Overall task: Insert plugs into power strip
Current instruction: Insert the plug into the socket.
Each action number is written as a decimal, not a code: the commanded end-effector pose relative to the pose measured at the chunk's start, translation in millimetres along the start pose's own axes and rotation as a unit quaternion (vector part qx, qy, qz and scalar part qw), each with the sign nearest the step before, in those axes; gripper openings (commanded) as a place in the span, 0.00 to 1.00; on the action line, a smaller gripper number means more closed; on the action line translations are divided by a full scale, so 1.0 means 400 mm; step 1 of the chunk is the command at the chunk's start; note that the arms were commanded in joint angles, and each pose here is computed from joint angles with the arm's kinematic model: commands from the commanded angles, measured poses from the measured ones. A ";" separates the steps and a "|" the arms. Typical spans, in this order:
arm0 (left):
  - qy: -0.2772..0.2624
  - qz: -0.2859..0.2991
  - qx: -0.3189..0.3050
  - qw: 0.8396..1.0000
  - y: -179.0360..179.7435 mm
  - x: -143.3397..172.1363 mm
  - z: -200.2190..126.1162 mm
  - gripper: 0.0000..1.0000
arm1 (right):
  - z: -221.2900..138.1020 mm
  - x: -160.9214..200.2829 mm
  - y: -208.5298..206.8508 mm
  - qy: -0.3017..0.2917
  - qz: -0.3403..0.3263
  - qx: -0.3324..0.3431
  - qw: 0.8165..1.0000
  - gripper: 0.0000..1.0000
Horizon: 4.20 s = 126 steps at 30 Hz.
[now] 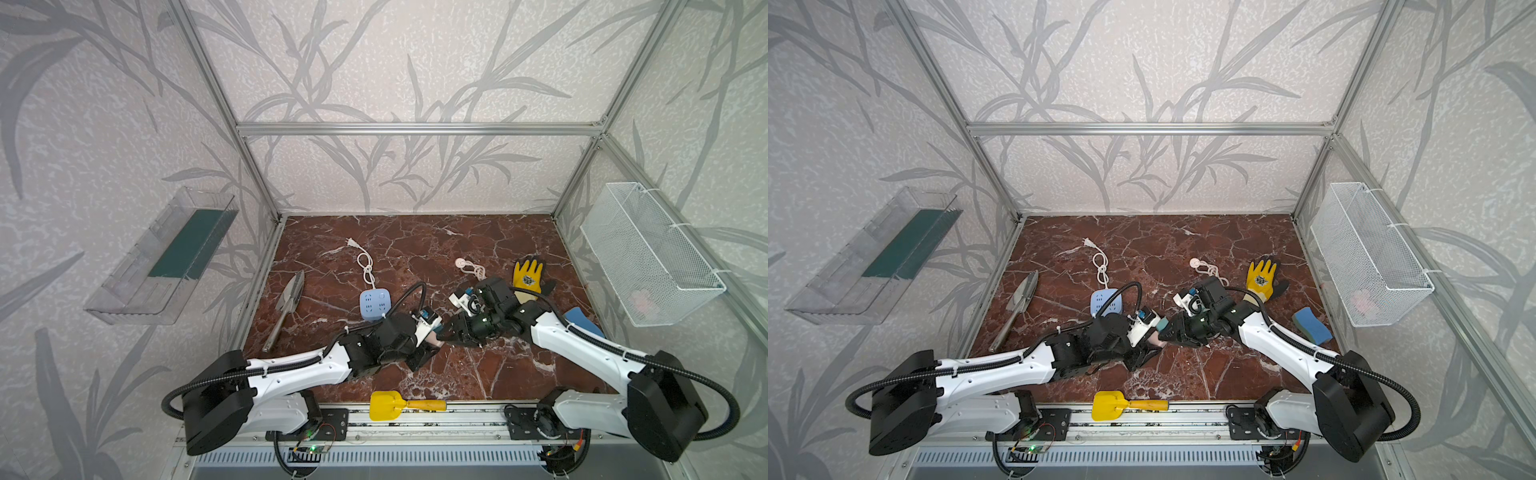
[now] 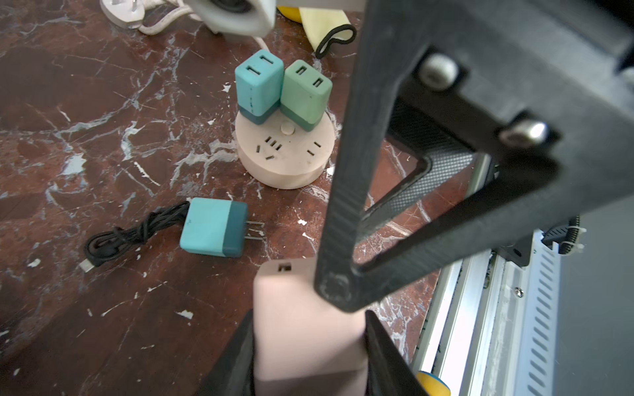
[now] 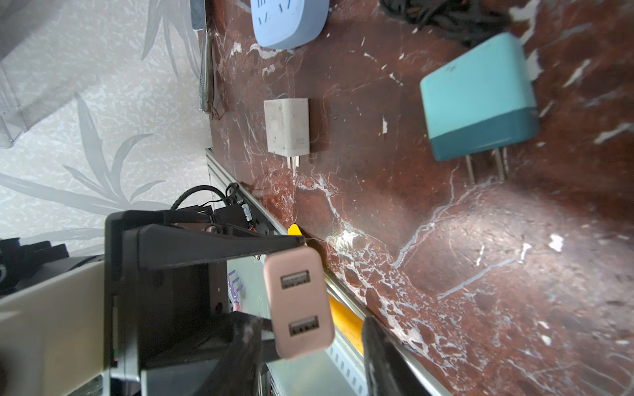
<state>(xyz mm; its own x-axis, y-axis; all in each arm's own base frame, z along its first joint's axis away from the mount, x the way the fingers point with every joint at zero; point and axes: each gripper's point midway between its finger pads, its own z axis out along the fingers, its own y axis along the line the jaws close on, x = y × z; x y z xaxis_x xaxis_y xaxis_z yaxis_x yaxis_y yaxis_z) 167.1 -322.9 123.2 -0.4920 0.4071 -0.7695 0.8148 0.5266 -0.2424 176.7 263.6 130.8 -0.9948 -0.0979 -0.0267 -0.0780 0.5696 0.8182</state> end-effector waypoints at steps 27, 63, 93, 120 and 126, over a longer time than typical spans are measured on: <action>-0.036 0.010 0.028 0.999 -0.032 -0.047 -0.022 0.00 | 0.012 0.016 0.034 0.029 -0.010 -0.051 0.998 0.39; -0.085 -0.191 -0.246 0.946 0.273 -0.058 -0.120 0.99 | -0.053 -0.082 -0.039 -0.110 -0.006 0.100 0.989 0.00; -0.059 -0.234 -0.255 0.936 0.320 -0.048 -0.088 0.92 | -0.155 -0.158 -0.111 -0.224 -0.034 0.315 0.921 0.00; -0.060 -0.230 -0.251 0.938 0.322 -0.040 -0.083 0.91 | -0.144 -0.199 -0.165 -0.228 -0.028 0.379 0.896 0.00; -0.068 -0.228 -0.247 0.939 0.320 -0.041 -0.085 0.91 | -0.139 -0.207 -0.172 -0.229 -0.028 0.383 0.894 0.00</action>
<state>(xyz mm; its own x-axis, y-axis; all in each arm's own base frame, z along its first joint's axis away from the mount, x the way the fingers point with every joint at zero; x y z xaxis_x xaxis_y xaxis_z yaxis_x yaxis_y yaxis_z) 265.2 -239.5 117.1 -0.7065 0.0028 -0.7078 0.2806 0.9192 -0.2764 260.1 184.1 101.4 -0.9095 0.1001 -0.4035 0.0263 0.9825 0.1844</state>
